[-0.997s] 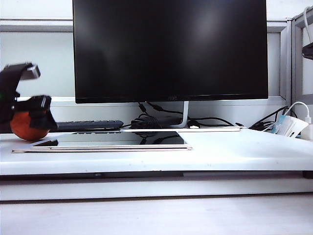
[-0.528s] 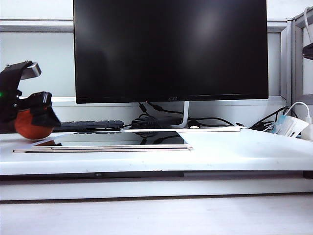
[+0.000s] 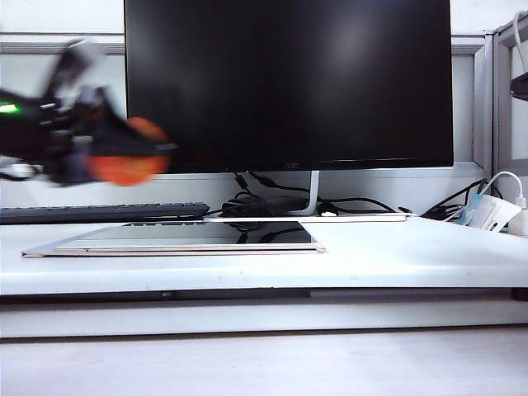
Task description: Place the orange on the center of the mirror.
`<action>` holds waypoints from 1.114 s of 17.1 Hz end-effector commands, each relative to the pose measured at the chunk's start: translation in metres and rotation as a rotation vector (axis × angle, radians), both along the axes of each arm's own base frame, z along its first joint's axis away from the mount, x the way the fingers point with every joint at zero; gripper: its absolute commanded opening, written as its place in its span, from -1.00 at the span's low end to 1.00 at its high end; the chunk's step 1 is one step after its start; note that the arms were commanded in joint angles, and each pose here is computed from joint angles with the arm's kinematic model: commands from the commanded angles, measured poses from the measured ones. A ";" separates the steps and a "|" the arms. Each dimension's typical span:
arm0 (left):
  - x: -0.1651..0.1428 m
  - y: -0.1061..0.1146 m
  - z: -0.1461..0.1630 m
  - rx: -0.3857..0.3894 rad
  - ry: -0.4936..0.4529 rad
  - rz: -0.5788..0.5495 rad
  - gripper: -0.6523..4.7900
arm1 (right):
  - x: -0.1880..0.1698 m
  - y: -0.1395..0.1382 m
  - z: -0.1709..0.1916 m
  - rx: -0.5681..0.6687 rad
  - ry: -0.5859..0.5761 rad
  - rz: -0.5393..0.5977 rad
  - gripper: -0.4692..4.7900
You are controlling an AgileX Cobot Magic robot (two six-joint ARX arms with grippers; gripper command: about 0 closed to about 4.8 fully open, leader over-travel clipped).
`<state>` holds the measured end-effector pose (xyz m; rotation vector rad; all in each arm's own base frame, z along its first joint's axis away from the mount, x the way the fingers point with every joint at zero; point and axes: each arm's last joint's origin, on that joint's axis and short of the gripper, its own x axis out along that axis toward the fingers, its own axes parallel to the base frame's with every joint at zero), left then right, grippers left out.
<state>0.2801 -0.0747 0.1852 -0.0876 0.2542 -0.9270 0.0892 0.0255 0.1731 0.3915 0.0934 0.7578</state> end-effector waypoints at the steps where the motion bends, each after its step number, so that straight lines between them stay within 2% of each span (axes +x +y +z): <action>1: -0.004 -0.029 0.004 0.057 -0.108 0.043 0.49 | 0.000 0.000 0.000 0.004 -0.010 -0.009 -0.82; 2: -0.006 -0.043 0.003 0.085 -0.142 0.091 0.48 | 0.000 0.000 0.000 0.004 -0.010 -0.008 -0.82; 3: -0.004 -0.054 0.001 0.100 -0.137 0.121 0.49 | 0.000 0.000 0.000 0.004 -0.010 -0.008 -0.82; 6: 0.004 -0.066 -0.009 0.122 -0.107 0.129 0.49 | 0.000 0.000 0.000 0.004 -0.010 -0.008 -0.82; 8: 0.007 -0.067 -0.016 0.153 -0.088 0.214 0.49 | 0.000 0.000 0.000 0.004 -0.011 -0.007 -0.82; 15: 0.005 -0.066 -0.035 0.221 0.036 0.189 0.49 | 0.001 0.000 0.000 0.005 -0.011 -0.020 -0.82; 18: 0.005 -0.066 -0.036 0.222 0.042 0.182 0.50 | 0.001 0.000 0.000 0.005 -0.011 -0.020 -0.82; 19: 0.005 -0.066 -0.036 0.222 0.042 0.182 0.56 | 0.001 0.000 0.000 0.005 -0.010 -0.018 -0.82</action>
